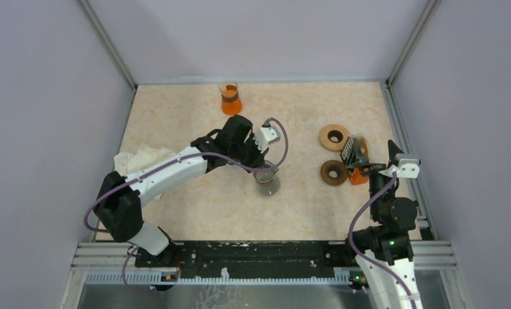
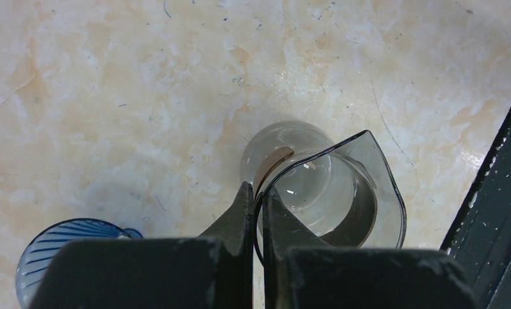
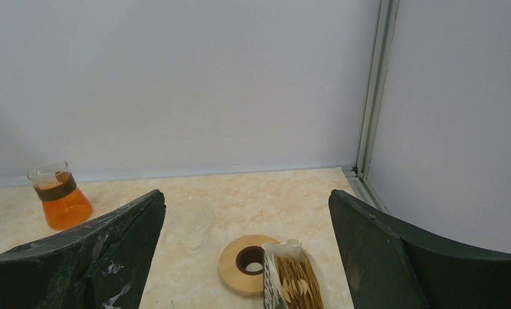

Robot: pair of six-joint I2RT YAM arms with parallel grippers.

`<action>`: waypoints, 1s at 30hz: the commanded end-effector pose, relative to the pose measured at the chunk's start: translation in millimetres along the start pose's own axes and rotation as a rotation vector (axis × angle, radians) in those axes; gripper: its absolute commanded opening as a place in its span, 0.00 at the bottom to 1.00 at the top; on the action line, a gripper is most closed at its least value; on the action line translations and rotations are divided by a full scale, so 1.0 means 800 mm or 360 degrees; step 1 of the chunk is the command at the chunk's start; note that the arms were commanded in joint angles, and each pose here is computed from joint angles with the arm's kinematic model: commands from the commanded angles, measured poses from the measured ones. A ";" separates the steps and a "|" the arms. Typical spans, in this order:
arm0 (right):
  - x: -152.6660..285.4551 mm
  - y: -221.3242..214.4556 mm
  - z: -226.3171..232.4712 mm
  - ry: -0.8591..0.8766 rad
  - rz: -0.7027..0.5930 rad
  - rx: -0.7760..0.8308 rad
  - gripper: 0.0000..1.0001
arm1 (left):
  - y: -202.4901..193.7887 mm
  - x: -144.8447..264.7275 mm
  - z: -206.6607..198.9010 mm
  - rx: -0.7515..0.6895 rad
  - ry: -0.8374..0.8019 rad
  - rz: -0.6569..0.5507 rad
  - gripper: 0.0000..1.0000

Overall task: Place the coffee filter in the dripper
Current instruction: Place the coffee server at the center of the board.

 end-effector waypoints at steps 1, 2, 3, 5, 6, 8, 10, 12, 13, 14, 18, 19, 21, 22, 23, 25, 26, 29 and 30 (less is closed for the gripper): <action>-0.003 0.006 0.004 0.0036 -0.0034 -0.0002 0.99 | 0.000 -0.020 -0.001 -0.0100 -0.0119 -0.0060 0.00; -0.003 0.007 0.004 0.0037 -0.0034 -0.0002 0.99 | -0.002 -0.022 0.000 -0.0107 -0.0127 -0.0054 0.00; -0.003 0.007 0.004 0.0037 -0.0035 -0.0001 0.99 | -0.004 -0.025 0.000 -0.0118 -0.0127 -0.0045 0.00; -0.003 0.006 0.003 0.0035 -0.0035 0.0000 0.99 | -0.009 -0.031 0.002 -0.0140 -0.0125 -0.0018 0.00; -0.003 0.006 0.004 0.0036 -0.0035 0.0000 0.99 | -0.011 -0.034 0.003 -0.0144 -0.0129 -0.0006 0.00; -0.003 0.006 0.004 0.0039 -0.0032 0.0002 0.99 | -0.014 -0.037 0.003 -0.0156 -0.0150 0.0009 0.00; -0.003 0.006 0.004 0.0037 -0.0033 0.0003 0.99 | -0.015 -0.039 0.003 -0.0173 -0.0156 0.0016 0.00; -0.003 0.006 0.003 0.0035 -0.0034 0.0005 0.99 | -0.015 -0.041 0.004 -0.0198 -0.0157 0.0018 0.00; -0.003 0.006 0.003 0.0034 -0.0032 0.0006 0.99 | -0.016 -0.041 0.005 -0.0202 -0.0157 0.0020 0.00; -0.003 0.005 0.003 0.0036 -0.0031 0.0006 0.99 | -0.015 -0.041 0.005 -0.0207 -0.0158 0.0023 0.02; -0.003 0.005 0.003 0.0037 -0.0030 0.0006 0.99 | -0.014 -0.042 0.007 -0.0220 -0.0148 0.0037 0.16; -0.003 0.006 0.003 0.0037 -0.0033 0.0005 0.99 | -0.013 -0.042 0.007 -0.0224 -0.0143 0.0037 0.20; -0.003 0.006 0.004 0.0038 -0.0031 0.0008 0.99 | -0.011 -0.040 0.008 -0.0227 -0.0135 0.0037 0.29; -0.003 0.006 0.004 0.0040 -0.0032 0.0007 0.99 | -0.009 -0.038 0.008 -0.0228 -0.0133 0.0033 0.33; -0.003 0.006 0.004 0.0037 -0.0031 0.0007 0.99 | -0.007 -0.036 0.008 -0.0226 -0.0131 0.0027 0.36; -0.003 0.006 0.004 0.0041 -0.0032 0.0008 0.99 | -0.002 -0.030 0.007 -0.0226 -0.0127 0.0004 0.43; -0.003 0.006 0.004 0.0041 -0.0031 0.0008 0.99 | 0.000 -0.026 0.006 -0.0224 -0.0120 -0.0010 0.46; -0.003 0.006 0.004 0.0040 -0.0031 0.0008 0.99 | 0.006 -0.014 0.003 -0.0228 -0.0110 -0.0062 0.56; -0.003 0.006 0.004 0.0039 -0.0030 0.0008 0.99 | 0.007 -0.010 0.002 -0.0228 -0.0105 -0.0078 0.59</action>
Point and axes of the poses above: each gripper's point midway between its finger pads, its own x axis back along the fingers, its own z axis along the line the jaws close on, y = z × x, the point moved 10 cm from there along x, back along the fingers
